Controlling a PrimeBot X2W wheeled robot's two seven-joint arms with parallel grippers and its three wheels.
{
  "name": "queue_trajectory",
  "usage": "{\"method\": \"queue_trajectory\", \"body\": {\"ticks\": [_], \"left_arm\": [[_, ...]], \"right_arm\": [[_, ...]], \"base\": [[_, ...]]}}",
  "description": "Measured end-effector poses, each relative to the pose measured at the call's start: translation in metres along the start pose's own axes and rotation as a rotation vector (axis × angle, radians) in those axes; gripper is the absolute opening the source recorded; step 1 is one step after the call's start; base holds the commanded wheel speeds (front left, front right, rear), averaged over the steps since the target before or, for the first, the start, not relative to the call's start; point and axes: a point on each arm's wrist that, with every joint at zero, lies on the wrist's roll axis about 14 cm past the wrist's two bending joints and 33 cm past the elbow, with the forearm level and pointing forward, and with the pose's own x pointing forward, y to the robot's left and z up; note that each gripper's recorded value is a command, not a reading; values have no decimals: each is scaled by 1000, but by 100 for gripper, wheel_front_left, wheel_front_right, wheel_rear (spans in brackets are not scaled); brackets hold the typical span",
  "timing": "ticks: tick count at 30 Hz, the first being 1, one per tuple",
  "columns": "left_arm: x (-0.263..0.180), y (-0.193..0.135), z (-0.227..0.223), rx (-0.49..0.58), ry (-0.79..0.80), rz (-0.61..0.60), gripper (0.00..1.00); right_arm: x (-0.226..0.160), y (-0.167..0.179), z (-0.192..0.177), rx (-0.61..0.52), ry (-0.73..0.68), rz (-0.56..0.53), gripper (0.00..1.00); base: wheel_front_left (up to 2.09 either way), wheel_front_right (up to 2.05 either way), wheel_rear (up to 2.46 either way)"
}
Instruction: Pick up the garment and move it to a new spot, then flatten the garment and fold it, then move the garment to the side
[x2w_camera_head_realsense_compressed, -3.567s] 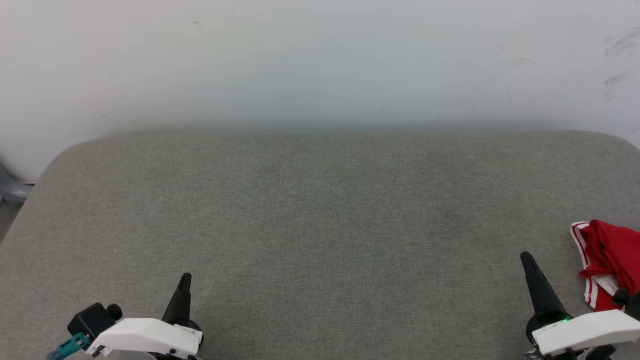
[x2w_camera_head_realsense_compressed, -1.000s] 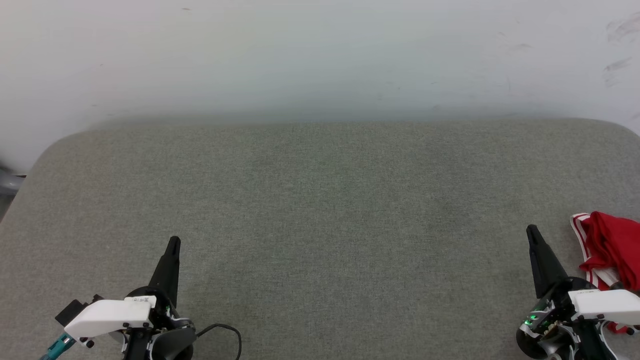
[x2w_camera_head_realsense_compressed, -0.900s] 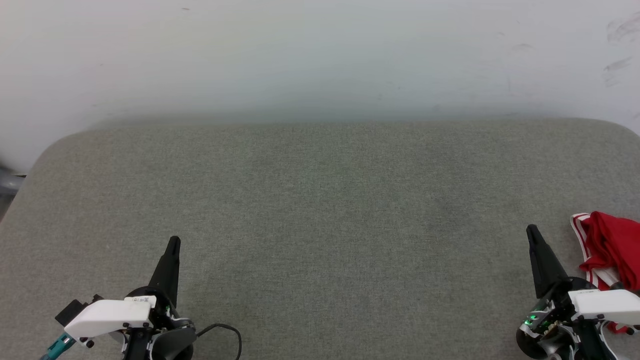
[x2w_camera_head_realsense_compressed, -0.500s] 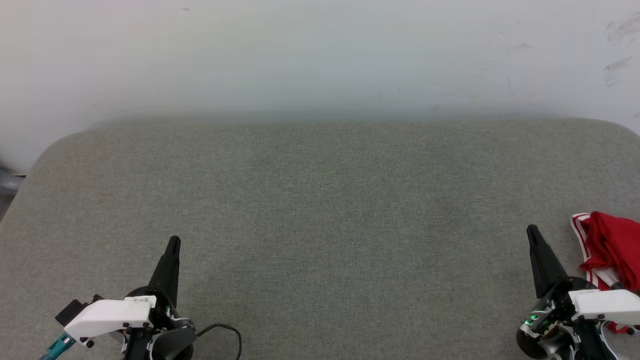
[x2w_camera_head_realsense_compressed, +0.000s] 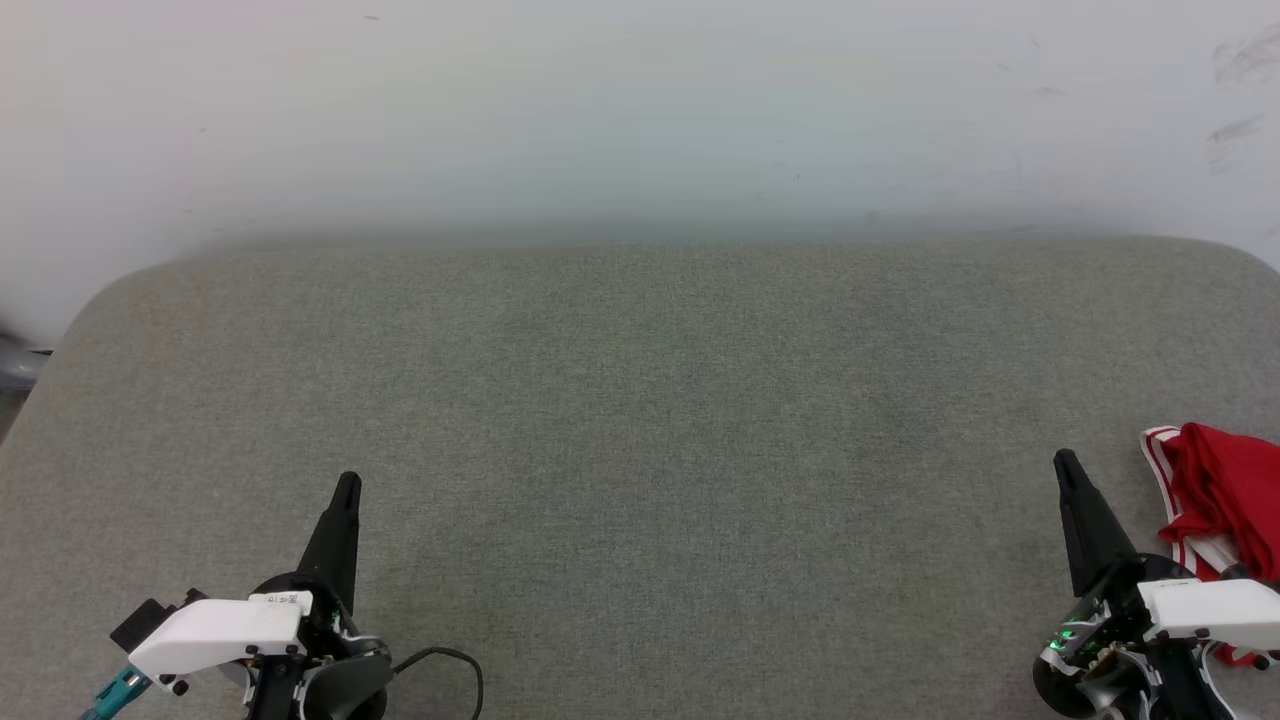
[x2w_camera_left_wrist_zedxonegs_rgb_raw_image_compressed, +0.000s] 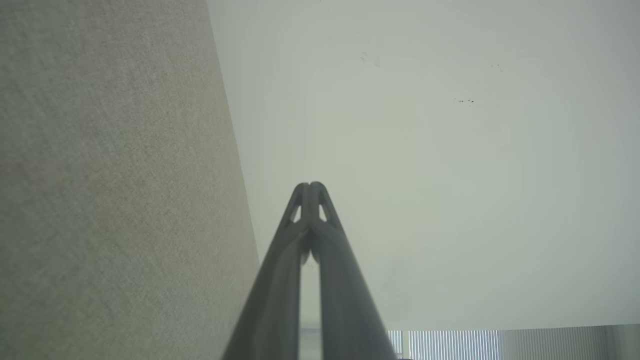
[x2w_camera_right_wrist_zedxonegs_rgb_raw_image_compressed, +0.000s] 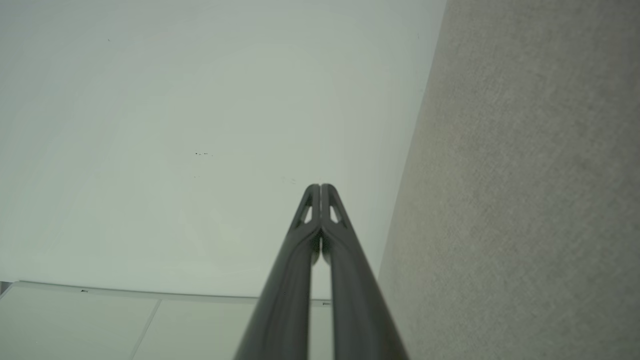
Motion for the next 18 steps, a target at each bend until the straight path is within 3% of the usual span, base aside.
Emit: {"method": "queue_trajectory", "body": {"ticks": [18], "left_arm": [[0,0,0,-1,0,-1,0]], "right_arm": [[0,0,0,1,1,0,0]], "base": [[0,0,0]]}}
